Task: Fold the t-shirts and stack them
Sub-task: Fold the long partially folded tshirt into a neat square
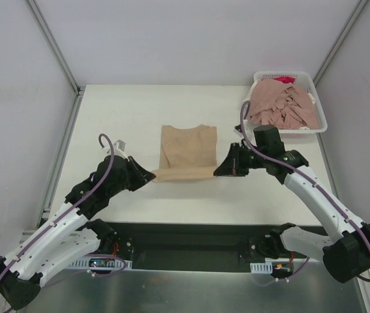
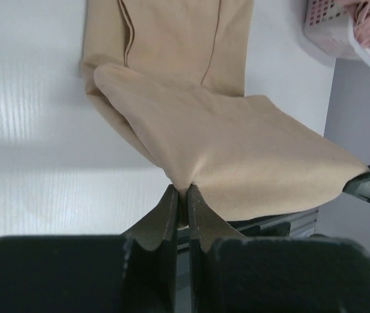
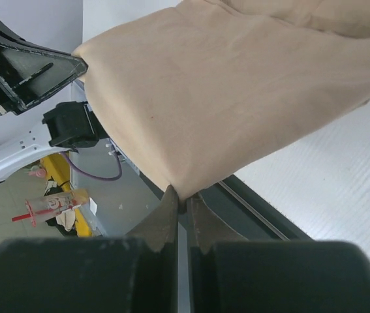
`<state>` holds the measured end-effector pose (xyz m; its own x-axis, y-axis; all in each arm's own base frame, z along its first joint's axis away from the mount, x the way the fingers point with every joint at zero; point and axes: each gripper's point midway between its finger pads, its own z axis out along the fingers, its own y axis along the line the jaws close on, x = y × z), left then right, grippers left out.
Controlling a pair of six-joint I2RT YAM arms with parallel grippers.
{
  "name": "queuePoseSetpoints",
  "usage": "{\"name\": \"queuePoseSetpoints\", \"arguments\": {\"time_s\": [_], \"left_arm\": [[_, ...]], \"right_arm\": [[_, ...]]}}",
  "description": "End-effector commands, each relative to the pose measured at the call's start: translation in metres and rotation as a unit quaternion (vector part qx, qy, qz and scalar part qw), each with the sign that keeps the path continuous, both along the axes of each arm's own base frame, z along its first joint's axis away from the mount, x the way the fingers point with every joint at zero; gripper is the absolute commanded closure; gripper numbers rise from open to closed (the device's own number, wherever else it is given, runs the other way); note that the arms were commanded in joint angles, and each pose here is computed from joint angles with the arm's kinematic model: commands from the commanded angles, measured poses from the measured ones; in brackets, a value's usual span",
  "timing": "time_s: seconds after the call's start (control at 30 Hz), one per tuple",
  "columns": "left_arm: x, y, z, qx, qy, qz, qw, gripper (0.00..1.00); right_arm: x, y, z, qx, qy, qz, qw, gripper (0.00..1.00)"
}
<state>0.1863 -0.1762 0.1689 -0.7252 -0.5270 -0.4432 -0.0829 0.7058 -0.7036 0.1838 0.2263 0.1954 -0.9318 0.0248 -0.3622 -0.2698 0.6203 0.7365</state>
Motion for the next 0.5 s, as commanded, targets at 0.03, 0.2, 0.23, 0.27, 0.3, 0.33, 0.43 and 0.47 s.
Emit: {"name": "queuePoseSetpoints", "arguments": {"time_s": [0.03,0.2,0.23,0.27,0.3,0.33,0.43,0.47], "left_arm": [[0.032,0.013,0.03,0.041,-0.047,0.056,0.996,1.0],[0.048,0.024,0.039,0.063,-0.057,0.094,0.992,1.0],[0.052,0.03,0.041,0.068,-0.061,0.104,0.99,1.0],[0.056,0.032,0.047,0.068,-0.066,0.11,0.989,1.0],[0.06,0.034,0.044,0.076,-0.06,0.113,0.989,1.0],[0.064,0.035,0.045,0.082,-0.061,0.113,0.988,1.0],[0.083,0.04,0.044,0.115,-0.056,0.126,0.984,1.0],[0.09,0.04,0.053,0.117,-0.062,0.129,0.983,1.0]], "right_arm": [[0.028,0.016,0.04,0.044,-0.043,0.013,0.998,1.0],[0.049,0.013,0.033,0.059,-0.018,-0.001,0.998,0.99],[0.057,0.009,0.034,0.062,-0.019,-0.011,0.998,0.99],[0.061,0.01,0.029,0.063,-0.008,-0.01,0.998,0.99],[0.064,0.01,0.029,0.066,-0.005,-0.01,0.998,0.99],[0.073,0.01,0.028,0.067,-0.003,-0.012,0.998,0.99],[0.085,0.008,0.02,0.053,0.002,-0.022,0.998,0.99],[0.091,0.008,0.021,0.05,-0.002,-0.026,0.998,0.99]]}}
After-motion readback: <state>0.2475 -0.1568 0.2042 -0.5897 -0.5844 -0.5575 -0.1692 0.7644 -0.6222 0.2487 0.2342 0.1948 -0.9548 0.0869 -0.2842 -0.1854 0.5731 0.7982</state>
